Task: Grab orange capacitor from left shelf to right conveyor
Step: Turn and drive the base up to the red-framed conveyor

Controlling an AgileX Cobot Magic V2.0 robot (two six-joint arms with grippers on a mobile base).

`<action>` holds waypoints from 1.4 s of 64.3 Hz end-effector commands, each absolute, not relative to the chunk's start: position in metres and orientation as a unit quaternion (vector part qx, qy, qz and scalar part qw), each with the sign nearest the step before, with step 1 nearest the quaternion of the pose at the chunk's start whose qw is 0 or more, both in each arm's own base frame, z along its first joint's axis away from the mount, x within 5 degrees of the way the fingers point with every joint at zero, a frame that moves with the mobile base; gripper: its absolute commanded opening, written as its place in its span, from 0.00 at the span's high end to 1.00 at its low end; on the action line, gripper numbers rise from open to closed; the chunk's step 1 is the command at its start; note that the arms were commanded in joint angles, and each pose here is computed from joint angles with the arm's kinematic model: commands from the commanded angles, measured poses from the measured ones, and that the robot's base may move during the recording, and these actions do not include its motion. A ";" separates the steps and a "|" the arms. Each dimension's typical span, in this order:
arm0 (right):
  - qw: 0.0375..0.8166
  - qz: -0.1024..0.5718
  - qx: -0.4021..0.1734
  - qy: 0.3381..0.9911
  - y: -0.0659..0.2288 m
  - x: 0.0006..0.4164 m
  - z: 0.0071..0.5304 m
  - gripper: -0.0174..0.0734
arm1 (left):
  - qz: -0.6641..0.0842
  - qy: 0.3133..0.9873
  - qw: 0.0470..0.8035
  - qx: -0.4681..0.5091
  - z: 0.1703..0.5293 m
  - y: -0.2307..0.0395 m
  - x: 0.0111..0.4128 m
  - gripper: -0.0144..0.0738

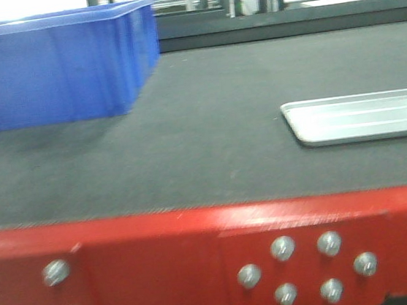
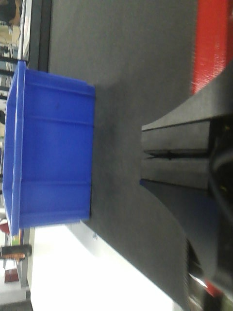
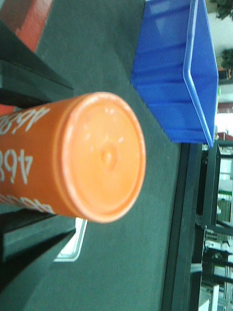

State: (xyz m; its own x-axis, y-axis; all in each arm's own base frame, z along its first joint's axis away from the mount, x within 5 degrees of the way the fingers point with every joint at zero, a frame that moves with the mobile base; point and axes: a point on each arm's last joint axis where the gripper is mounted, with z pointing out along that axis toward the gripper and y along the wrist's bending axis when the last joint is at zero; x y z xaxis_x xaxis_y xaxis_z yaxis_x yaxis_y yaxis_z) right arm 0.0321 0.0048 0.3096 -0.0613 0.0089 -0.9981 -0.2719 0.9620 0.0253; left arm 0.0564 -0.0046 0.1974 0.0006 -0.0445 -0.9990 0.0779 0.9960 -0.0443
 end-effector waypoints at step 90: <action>0.719 0.105 -0.093 0.680 0.005 0.031 0.327 0.73 | -0.045 0.670 0.741 0.008 0.207 -0.004 0.055 0.98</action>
State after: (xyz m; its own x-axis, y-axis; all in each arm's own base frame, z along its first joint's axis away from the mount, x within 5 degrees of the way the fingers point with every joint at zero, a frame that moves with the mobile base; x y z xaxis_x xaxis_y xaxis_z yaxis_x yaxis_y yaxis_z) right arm 0.0321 0.0048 0.3096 -0.0613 0.0089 -0.9981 -0.2719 0.9620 0.0253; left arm 0.0564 -0.0046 0.1974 0.0006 -0.0445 -0.9990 0.0779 0.9960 -0.0443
